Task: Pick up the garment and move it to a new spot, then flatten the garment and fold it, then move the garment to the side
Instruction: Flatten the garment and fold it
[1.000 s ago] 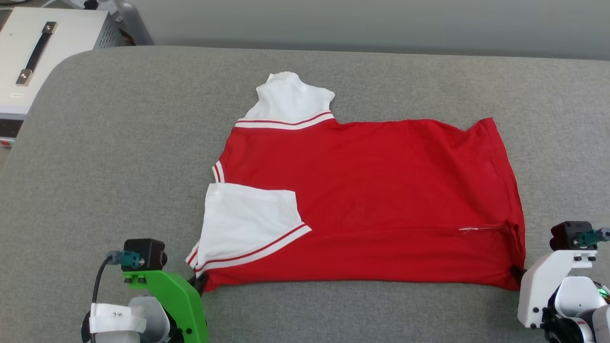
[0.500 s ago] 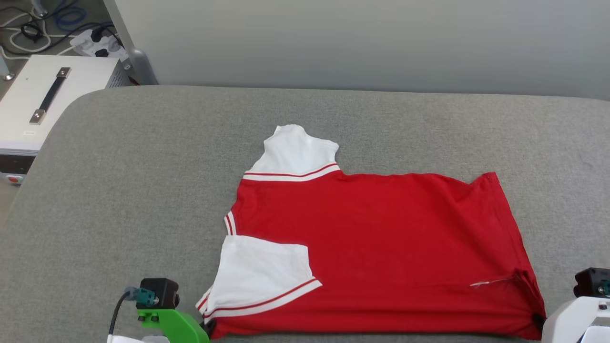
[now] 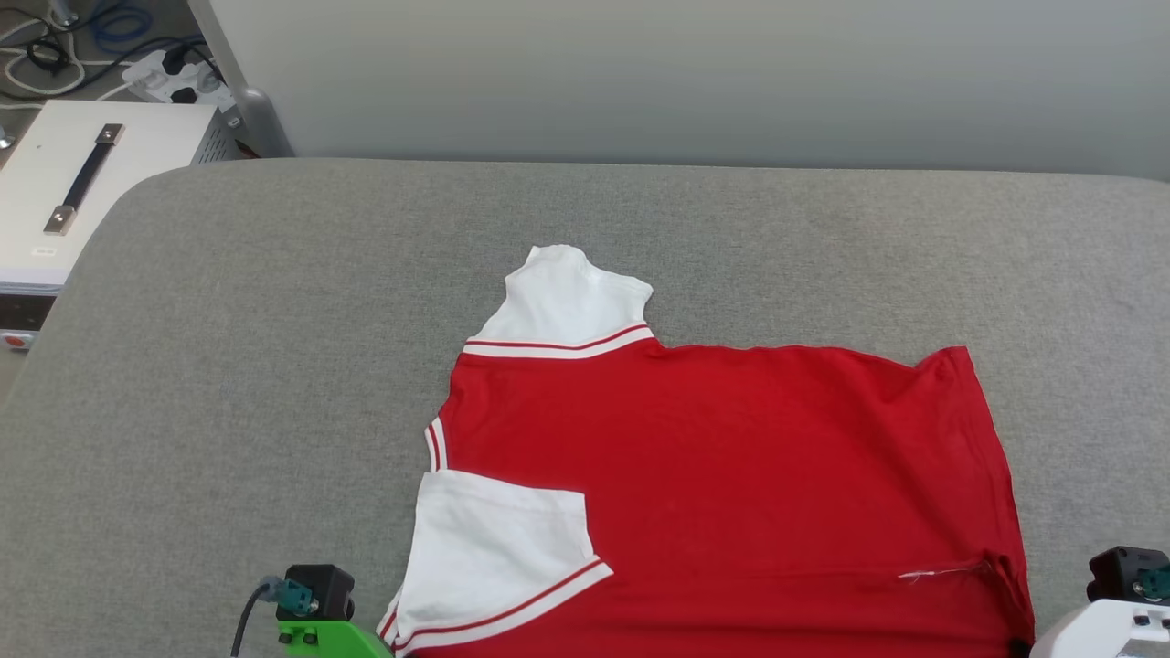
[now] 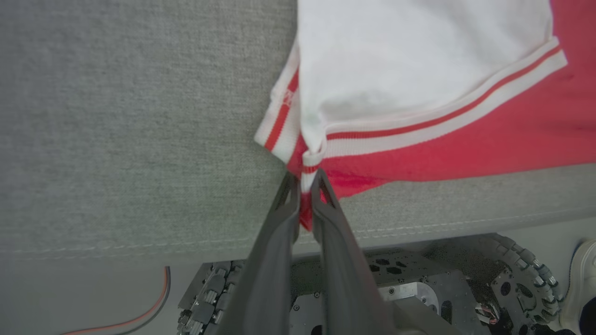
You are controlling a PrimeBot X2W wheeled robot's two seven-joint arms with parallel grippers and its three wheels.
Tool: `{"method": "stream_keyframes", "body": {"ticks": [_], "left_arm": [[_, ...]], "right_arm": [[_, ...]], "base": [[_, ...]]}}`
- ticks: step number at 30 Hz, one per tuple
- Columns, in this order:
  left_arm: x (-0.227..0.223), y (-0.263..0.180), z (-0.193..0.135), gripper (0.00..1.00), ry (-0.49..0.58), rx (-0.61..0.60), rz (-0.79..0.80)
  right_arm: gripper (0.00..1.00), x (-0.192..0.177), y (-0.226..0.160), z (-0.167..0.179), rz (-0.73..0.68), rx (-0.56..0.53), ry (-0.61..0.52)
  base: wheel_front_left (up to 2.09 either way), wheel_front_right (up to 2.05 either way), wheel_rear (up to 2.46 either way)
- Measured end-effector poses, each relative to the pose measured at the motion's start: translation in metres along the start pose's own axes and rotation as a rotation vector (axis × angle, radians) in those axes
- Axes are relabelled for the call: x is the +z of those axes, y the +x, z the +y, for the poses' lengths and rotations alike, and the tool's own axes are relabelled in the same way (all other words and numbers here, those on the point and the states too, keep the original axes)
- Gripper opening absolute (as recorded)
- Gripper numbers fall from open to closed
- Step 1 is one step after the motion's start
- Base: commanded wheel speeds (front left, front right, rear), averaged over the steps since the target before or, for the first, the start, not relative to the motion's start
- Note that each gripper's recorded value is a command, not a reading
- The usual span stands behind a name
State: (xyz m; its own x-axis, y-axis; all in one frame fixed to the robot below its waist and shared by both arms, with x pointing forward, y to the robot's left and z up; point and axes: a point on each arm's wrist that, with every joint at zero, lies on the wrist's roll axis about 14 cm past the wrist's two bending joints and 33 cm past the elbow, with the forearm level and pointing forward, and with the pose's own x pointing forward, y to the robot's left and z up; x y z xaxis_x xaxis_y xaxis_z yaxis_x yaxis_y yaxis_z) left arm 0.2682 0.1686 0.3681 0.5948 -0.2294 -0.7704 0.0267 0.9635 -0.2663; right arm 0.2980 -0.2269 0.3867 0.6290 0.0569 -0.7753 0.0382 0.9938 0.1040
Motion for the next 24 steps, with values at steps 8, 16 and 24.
{"method": "stream_keyframes", "body": {"ticks": [8,16,24], "left_arm": [[-0.004,0.011,0.001,0.0,0.002,0.002,0.037],[0.005,0.01,0.003,1.0,0.007,0.012,-0.02],[0.075,-0.009,-0.013,1.0,0.046,-0.032,-0.342]], "right_arm": [[0.0,-0.004,0.013,0.002,0.027,0.005,0.005],[1.0,0.006,0.011,0.004,-0.031,0.018,-0.001],[1.0,0.072,-0.017,0.021,-0.338,0.083,-0.054]], "base": [[0.0,0.0,0.0],[0.0,0.0,0.0],[0.0,0.0,0.0]]}}
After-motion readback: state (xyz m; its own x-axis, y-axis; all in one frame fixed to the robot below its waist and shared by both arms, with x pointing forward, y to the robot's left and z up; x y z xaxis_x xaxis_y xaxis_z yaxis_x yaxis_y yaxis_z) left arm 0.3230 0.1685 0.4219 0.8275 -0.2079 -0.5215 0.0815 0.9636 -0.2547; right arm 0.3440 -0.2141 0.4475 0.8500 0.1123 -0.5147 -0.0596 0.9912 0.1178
